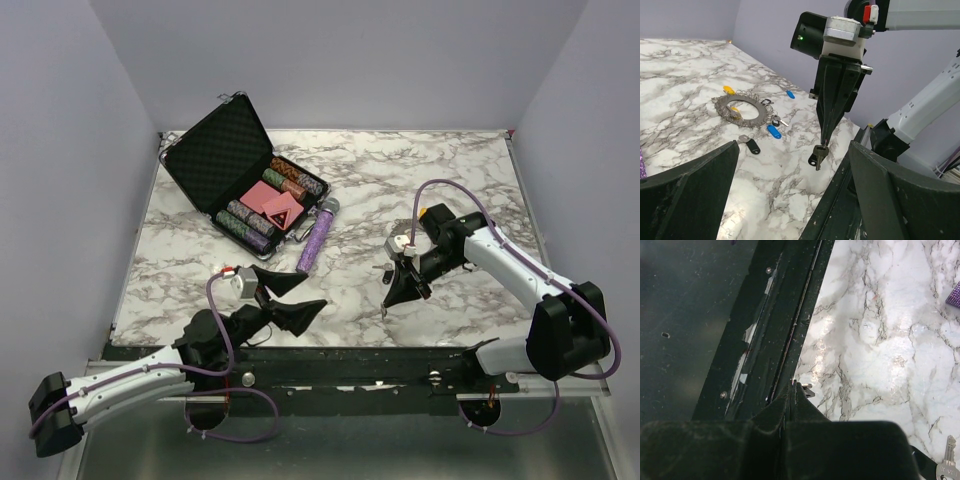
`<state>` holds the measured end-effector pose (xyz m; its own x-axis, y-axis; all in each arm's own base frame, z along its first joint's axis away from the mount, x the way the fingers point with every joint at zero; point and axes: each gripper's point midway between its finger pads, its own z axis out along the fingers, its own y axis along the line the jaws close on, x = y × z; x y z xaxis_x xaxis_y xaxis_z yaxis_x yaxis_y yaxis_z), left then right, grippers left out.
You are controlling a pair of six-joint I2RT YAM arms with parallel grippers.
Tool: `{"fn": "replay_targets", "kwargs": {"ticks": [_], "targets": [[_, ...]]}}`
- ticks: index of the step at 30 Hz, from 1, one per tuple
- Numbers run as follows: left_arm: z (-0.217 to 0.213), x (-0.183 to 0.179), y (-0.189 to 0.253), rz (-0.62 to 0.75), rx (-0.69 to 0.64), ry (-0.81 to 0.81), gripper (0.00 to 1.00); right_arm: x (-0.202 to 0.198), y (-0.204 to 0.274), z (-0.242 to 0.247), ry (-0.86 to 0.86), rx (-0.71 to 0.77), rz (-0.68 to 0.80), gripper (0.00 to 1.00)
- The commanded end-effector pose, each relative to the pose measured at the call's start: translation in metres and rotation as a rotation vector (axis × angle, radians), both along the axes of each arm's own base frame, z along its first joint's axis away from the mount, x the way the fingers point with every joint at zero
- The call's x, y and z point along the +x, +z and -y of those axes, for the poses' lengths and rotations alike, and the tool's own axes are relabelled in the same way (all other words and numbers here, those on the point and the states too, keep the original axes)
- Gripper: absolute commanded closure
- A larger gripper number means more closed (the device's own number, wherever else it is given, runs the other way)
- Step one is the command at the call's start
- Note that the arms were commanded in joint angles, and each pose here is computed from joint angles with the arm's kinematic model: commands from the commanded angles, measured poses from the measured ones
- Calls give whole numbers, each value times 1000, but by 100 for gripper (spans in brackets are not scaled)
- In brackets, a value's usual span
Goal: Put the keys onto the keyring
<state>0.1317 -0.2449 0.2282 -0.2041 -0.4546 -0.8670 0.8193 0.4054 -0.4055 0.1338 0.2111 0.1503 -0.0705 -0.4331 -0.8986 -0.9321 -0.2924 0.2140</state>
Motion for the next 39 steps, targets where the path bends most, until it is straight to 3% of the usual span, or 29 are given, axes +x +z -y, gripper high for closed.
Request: {"fn": "replay_targets", "kwargs": {"ticks": [1,39], "targets": [[0,4,-44,-71,81,20,1,-1,1,-4,-1,30,-21,99],[12,-3,-31,-15,101,-39,1,-1,-1,-5,-6,30,-33,99]]}}
